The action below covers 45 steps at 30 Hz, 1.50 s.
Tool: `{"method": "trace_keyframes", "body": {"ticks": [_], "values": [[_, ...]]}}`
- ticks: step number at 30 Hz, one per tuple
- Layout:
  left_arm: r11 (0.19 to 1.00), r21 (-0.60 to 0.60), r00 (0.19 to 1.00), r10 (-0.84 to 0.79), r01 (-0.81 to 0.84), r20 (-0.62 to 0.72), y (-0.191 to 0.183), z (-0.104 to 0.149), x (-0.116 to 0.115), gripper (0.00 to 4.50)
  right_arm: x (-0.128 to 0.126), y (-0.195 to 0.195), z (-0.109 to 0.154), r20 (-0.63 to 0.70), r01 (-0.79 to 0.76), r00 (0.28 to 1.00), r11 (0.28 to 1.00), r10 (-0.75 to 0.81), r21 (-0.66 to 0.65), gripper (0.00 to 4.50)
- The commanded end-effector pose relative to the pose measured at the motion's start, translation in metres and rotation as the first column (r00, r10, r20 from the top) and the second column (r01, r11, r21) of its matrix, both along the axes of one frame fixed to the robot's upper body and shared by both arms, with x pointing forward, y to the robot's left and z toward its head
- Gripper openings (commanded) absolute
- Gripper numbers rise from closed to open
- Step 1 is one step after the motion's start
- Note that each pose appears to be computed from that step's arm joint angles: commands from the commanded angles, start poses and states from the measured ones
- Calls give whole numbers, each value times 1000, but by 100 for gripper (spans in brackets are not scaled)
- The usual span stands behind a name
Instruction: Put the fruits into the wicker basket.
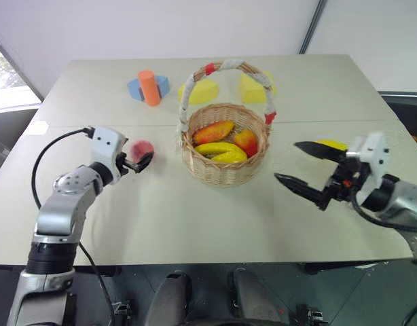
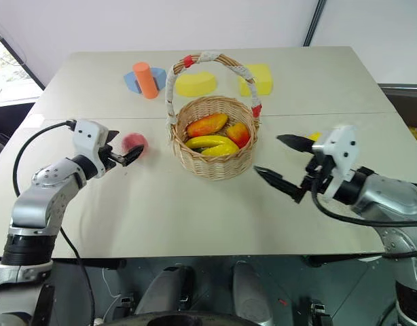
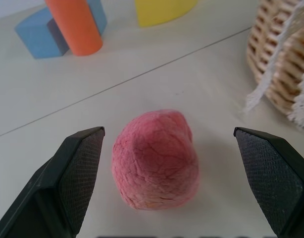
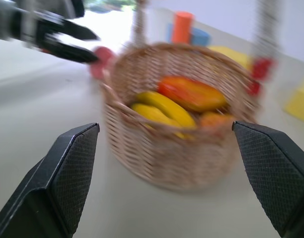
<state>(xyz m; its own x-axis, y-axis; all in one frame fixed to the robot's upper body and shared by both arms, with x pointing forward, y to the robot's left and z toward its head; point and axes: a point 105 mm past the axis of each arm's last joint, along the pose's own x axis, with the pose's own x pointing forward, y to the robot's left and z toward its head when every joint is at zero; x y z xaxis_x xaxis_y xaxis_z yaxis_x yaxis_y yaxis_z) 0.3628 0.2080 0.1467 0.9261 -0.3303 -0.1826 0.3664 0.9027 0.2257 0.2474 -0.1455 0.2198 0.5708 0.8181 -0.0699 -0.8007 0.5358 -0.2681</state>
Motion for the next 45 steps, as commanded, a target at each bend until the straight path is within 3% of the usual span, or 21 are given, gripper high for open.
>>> {"method": "trace_keyframes", "body": {"ticks": [1,11,14,16,19,22,25,29,32,39,43,45], "values": [[999,18,999,42,-42,17,4,5,7,450,-8,20,8,36,-79,996,997,79,9,449],[997,-6,997,74,-75,-36,-1,-11,20,450,-7,35,5,37,-131,991,991,129,37,449],[998,-16,998,67,-67,-19,-4,-9,20,364,-8,37,4,39,-131,991,991,130,40,450],[997,-3,997,78,-78,-30,-1,-10,20,278,-7,37,4,42,-126,991,991,125,42,450],[995,11,994,99,-98,-39,8,-8,16,278,-6,35,5,53,-111,993,993,109,42,450],[997,-42,997,69,-67,34,13,12,9,278,-3,30,6,62,-91,994,995,89,35,450],[971,-93,968,-207,221,143,-21,47,-24,278,3,17,8,74,-41,996,999,40,18,450],[834,-189,848,-475,519,237,-75,85,-62,278,15,-4,13,86,27,996,1000,-28,9,450],[803,-142,808,-541,578,232,-118,86,-60,278,21,-13,11,81,55,995,998,-55,-2,450],[827,-51,823,-548,560,148,-184,57,-27,278,26,-23,3,77,118,990,993,-118,2,450],[809,-93,807,-556,580,197,-195,67,-25,430,31,-36,-3,74,209,976,978,-207,-16,450],[800,-82,794,-566,594,221,-195,71,-27,441,41,-54,-10,86,309,949,948,-302,-76,450]]}}
